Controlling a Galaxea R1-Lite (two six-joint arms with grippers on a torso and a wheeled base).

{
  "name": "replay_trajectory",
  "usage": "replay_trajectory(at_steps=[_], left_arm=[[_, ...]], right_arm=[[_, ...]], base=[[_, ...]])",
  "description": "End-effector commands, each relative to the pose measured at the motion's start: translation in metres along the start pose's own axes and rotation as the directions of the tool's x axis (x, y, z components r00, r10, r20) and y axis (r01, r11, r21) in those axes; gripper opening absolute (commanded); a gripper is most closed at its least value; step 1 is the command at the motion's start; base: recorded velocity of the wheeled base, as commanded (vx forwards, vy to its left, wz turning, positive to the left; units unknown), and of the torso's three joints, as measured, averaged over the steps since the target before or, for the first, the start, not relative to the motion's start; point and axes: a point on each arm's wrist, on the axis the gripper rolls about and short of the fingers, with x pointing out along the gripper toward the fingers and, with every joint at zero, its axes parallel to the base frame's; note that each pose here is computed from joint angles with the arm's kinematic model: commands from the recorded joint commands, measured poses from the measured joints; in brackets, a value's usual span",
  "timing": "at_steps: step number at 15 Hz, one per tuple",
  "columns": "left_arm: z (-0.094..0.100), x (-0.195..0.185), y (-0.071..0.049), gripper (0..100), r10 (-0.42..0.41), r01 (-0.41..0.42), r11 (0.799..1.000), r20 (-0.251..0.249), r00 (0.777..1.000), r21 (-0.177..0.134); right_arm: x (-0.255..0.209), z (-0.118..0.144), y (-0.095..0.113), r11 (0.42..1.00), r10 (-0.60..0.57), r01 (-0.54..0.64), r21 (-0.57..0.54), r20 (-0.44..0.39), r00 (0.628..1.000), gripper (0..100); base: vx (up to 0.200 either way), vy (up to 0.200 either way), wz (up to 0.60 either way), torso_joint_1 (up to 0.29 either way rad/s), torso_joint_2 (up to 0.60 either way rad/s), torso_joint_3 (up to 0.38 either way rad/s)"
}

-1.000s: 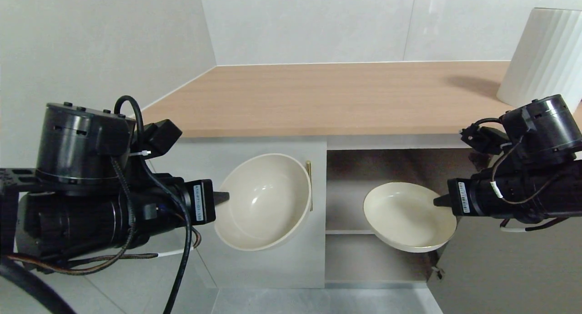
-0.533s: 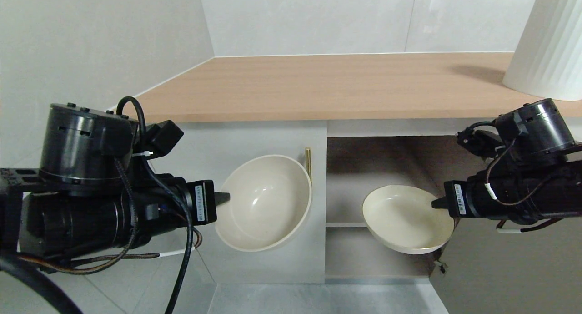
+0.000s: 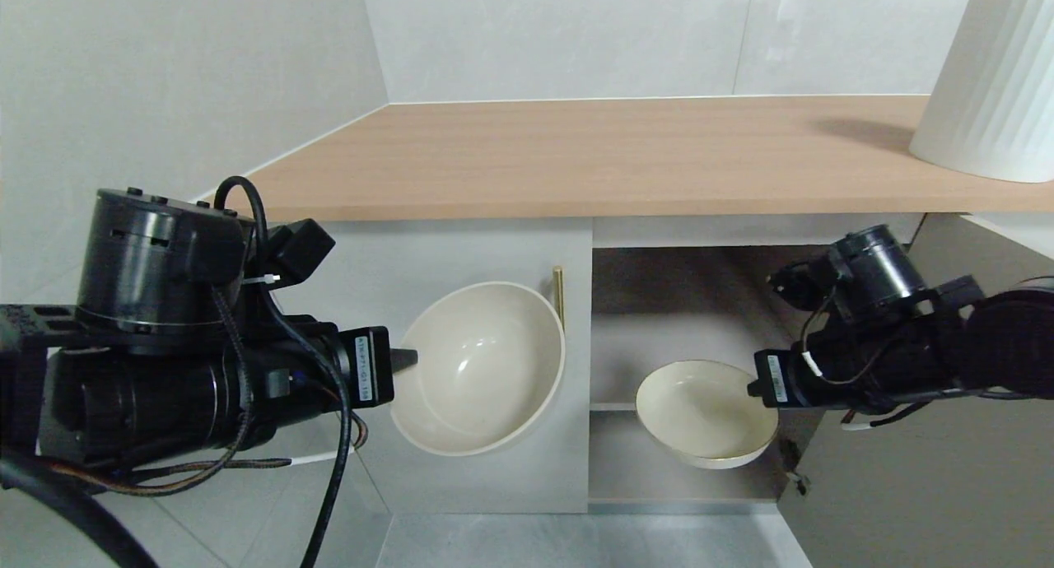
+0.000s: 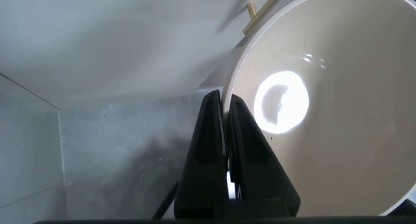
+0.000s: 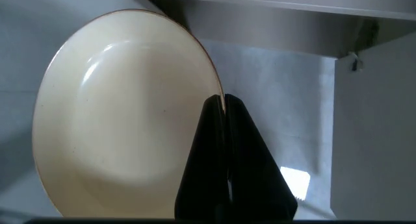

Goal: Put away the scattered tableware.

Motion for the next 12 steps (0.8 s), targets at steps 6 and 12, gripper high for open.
replay_trajectory(at_steps=[6, 12], left_arm=[[-0.002, 0.004, 0.0, 0, 0.007, -0.007, 1.0, -0.013, 1.0, 0.0], [-0.003, 0.008, 0.0, 0, 0.01, -0.01, 1.0, -0.026, 1.0, 0.003]], right_arm=[[0.128, -0.021, -0.016, 0.988, -0.115, 0.118, 0.101, -0.037, 0.993, 0], [0.195, -0.016, -0.037, 0.944, -0.287, 0.24, 0.227, 0.202, 0.936, 0]], base=[[0.0, 0.0, 0.0, 0.0, 0.0, 0.0], [0.0, 0.0, 0.0, 0.0, 0.0, 0.0]])
